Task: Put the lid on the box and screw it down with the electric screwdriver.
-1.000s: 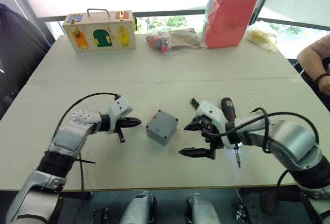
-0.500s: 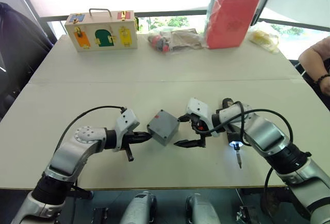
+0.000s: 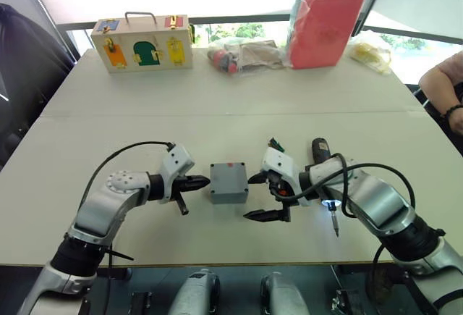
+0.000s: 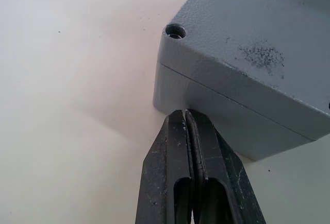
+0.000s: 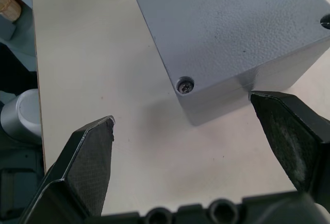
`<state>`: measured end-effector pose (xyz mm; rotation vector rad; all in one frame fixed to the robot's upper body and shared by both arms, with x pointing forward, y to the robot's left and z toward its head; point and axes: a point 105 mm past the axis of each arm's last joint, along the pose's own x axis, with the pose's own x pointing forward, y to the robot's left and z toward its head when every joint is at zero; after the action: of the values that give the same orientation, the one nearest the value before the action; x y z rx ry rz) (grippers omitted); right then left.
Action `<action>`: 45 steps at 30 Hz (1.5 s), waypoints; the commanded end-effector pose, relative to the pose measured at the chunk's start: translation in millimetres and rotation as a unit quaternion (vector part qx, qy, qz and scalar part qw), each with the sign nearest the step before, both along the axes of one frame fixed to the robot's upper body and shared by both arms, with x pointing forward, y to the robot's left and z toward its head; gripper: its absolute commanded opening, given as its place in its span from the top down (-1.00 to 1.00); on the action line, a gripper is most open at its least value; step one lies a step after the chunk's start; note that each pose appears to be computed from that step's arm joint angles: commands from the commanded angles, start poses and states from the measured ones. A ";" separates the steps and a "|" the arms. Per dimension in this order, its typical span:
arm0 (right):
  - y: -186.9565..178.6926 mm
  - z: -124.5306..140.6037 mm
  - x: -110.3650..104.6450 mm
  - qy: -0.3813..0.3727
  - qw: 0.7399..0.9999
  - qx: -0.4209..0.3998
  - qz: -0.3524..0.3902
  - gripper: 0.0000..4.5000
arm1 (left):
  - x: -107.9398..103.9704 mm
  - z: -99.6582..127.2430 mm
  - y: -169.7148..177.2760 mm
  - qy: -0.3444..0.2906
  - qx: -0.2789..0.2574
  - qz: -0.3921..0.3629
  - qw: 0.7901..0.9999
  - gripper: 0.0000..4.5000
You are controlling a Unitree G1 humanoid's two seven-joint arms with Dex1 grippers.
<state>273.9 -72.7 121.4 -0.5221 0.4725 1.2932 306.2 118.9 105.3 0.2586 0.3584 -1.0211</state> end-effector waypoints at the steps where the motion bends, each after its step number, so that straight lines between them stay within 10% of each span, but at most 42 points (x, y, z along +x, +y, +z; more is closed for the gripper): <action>1: 9.9 14.9 -5.8 -0.019 0.999 0.029 0.011 -0.99 | 1.1 12.0 -5.7 -0.025 -0.007 -0.019 0.999 1.00; 13: -57.0 80.3 29.1 -0.061 0.981 0.113 -0.144 -0.99 | -11.6 70.2 21.8 -0.041 -0.042 -0.036 0.998 1.00; 22: -78.4 33.1 108.0 -0.091 0.952 0.108 -0.273 -0.99 | -9.2 96.7 4.5 -0.045 -0.068 -0.065 0.995 1.00; 30: -78.5 25.9 127.0 -0.100 0.943 0.113 -0.298 0.16 | -14.3 94.5 0.6 -0.038 -0.071 -0.066 0.995 1.00; 45: -76.4 20.7 124.4 -0.088 0.943 0.118 -0.299 0.39 | -14.1 89.0 -0.6 -0.033 -0.069 -0.061 0.995 1.00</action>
<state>398.2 -152.7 131.3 -0.2557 0.3313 0.6880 295.0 123.0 186.7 0.1740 0.2500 -1.1257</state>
